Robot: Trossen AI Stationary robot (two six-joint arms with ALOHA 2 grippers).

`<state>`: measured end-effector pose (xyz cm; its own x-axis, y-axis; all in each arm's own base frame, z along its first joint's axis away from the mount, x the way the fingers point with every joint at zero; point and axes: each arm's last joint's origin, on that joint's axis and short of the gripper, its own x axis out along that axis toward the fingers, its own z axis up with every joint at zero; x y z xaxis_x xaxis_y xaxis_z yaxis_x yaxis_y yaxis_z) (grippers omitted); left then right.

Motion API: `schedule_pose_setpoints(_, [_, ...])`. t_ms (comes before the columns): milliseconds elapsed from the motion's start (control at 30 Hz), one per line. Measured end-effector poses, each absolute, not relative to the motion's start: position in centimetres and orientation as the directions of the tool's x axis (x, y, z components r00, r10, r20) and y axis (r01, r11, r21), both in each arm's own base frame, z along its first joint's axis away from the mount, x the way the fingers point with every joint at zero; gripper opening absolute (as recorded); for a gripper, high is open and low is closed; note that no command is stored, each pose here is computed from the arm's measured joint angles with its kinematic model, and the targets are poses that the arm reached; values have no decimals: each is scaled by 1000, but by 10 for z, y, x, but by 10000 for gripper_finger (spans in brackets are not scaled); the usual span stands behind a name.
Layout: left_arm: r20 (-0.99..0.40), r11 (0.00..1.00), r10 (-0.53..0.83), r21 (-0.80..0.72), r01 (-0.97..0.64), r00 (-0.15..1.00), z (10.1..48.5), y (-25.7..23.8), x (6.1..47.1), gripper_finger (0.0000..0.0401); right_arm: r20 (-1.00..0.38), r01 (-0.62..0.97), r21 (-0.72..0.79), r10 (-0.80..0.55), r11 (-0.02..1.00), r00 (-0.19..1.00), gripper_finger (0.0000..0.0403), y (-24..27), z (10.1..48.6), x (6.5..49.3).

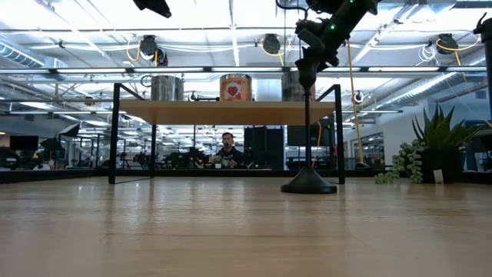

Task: Pick & Place candle stick holders
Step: Put the orange scented candle on the shelf, then put the left gold candle holder on the shelf

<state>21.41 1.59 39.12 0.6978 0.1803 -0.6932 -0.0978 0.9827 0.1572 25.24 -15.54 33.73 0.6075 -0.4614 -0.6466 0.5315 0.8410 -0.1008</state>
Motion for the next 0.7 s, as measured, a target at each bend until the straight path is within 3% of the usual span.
schedule_pose_setpoints(400, [-693,983,180,156,-99,698,391,16,214,106,-550,518,-101,-481,850,683,90,-151,349,259])
schedule_pose_setpoints(700, [-691,982,182,169,-88,700,391,9,214,106,-578,355,-165,-382,920,722,124,-110,356,260])
